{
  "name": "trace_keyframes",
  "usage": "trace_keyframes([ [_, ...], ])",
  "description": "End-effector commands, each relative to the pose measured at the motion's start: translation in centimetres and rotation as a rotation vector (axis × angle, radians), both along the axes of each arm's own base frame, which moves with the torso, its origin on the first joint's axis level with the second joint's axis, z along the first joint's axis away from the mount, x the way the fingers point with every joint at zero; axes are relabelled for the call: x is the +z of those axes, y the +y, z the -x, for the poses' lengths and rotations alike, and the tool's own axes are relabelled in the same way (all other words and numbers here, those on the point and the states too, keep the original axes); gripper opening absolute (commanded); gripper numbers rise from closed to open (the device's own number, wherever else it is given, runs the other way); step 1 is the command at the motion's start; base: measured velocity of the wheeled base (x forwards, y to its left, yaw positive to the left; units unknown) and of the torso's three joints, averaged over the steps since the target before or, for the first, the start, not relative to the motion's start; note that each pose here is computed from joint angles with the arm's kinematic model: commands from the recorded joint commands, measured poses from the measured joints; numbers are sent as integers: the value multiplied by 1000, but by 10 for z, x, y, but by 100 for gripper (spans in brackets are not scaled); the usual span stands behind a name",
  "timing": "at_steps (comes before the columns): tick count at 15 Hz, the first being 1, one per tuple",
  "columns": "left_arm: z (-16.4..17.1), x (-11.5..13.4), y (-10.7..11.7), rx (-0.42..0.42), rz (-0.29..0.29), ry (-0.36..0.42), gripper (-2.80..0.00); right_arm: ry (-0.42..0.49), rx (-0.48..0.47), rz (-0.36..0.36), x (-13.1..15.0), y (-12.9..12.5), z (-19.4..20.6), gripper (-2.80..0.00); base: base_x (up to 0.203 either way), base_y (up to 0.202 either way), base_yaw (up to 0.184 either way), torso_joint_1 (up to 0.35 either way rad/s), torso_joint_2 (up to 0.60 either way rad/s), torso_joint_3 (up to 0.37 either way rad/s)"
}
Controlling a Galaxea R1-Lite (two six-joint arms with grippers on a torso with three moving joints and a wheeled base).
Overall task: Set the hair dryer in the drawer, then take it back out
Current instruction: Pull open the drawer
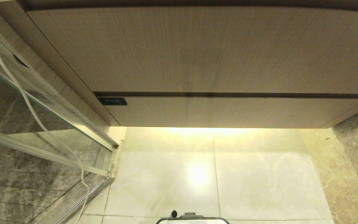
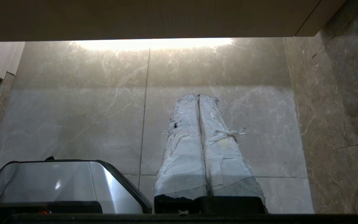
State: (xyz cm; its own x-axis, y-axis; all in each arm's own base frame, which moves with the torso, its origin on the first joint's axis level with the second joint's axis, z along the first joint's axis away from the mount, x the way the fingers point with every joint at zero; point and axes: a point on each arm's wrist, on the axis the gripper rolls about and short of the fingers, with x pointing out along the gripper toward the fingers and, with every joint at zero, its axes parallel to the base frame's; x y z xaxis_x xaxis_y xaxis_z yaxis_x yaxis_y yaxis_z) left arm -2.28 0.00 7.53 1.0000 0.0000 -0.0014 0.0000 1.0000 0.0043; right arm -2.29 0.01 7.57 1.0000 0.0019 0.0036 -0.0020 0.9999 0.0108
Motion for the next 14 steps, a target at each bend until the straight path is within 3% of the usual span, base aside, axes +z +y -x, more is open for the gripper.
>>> trace_keyframes([
  [1, 0, 0, 0, 0, 0, 1, -280, 2, 0, 0, -1, 0, 0, -280, 0, 0, 0, 0, 0, 0],
  [8, 0, 0, 0, 0, 0, 2, -280, -18, -2, 7, 3, 0, 1, -280, 0, 0, 0, 0, 0, 0],
  [11, 0, 0, 0, 0, 0, 2, -280, -103, 0, 6, 52, 0, 20, -280, 0, 0, 0, 0, 0, 0],
  [13, 0, 0, 0, 0, 0, 2, -280, -128, 0, 6, 110, 0, 37, -280, 0, 0, 0, 0, 0, 0],
  [14, 0, 0, 0, 0, 0, 2, -280, -93, 0, 6, 137, 0, 35, -280, 0, 0, 0, 0, 0, 0],
])
